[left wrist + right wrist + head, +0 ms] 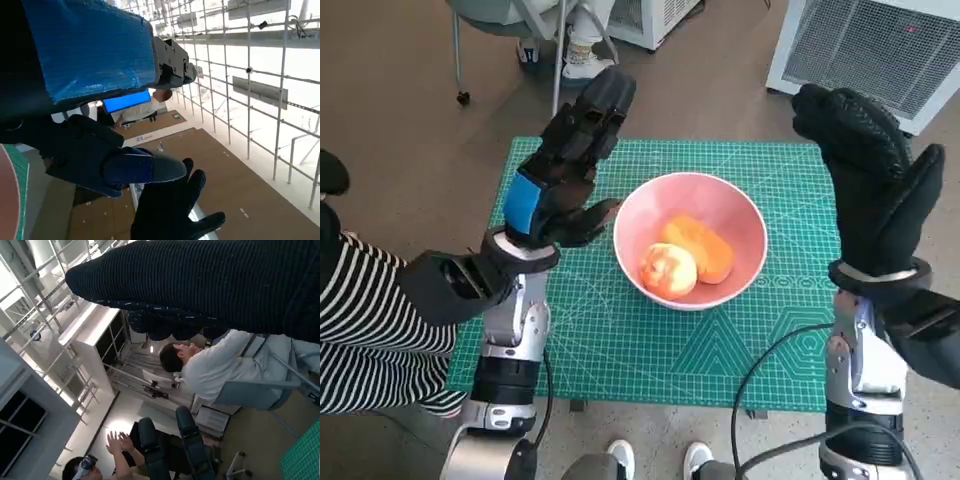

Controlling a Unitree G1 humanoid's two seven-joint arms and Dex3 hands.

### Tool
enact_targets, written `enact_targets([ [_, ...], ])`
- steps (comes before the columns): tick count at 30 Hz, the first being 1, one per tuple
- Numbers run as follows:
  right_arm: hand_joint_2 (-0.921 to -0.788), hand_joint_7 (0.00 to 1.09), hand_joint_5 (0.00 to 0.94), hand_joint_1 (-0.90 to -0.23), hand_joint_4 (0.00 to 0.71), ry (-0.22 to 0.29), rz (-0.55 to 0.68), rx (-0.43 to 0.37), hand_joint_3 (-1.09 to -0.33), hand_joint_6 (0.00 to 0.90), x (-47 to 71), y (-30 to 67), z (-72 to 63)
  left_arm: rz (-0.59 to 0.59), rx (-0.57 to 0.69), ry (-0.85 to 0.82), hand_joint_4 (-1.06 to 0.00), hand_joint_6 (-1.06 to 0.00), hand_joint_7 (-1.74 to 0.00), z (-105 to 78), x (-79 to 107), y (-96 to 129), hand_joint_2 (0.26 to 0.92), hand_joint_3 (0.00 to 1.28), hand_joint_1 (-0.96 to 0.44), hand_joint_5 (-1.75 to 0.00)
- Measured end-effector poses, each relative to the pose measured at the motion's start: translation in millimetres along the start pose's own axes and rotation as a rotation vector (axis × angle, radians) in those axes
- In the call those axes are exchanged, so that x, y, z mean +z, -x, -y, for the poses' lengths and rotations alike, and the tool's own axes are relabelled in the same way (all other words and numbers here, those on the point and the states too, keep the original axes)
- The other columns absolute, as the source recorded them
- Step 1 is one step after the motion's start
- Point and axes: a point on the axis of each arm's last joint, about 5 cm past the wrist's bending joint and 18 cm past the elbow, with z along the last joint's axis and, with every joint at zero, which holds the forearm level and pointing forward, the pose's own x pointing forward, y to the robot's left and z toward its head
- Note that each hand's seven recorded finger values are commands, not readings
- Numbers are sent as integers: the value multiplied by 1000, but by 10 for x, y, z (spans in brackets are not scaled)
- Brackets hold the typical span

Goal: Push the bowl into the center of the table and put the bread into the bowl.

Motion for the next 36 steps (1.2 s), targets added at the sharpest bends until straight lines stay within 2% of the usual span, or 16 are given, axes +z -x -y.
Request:
enact_targets([
  [1,-921,435,9,-699,225,0,0,0,-704,111,3,-1,0,-1,0,1,-82,-171,-139,0,0,-1,921,319,-608,-17],
  [4,-921,435,8,-702,223,0,0,1,-703,115,12,-5,-1,-7,0,5,-88,-46,-395,0,-3,0,921,317,-607,-8],
  [8,-921,433,5,-702,220,1,4,3,-703,116,26,-11,-4,-14,0,10,-92,-9,-482,2,-8,-1,921,318,-600,-7],
  [36,-921,426,2,-698,219,0,-13,0,-687,122,20,18,-1,-14,4,20,-98,1,-506,28,12,-24,921,315,-581,-8],
])
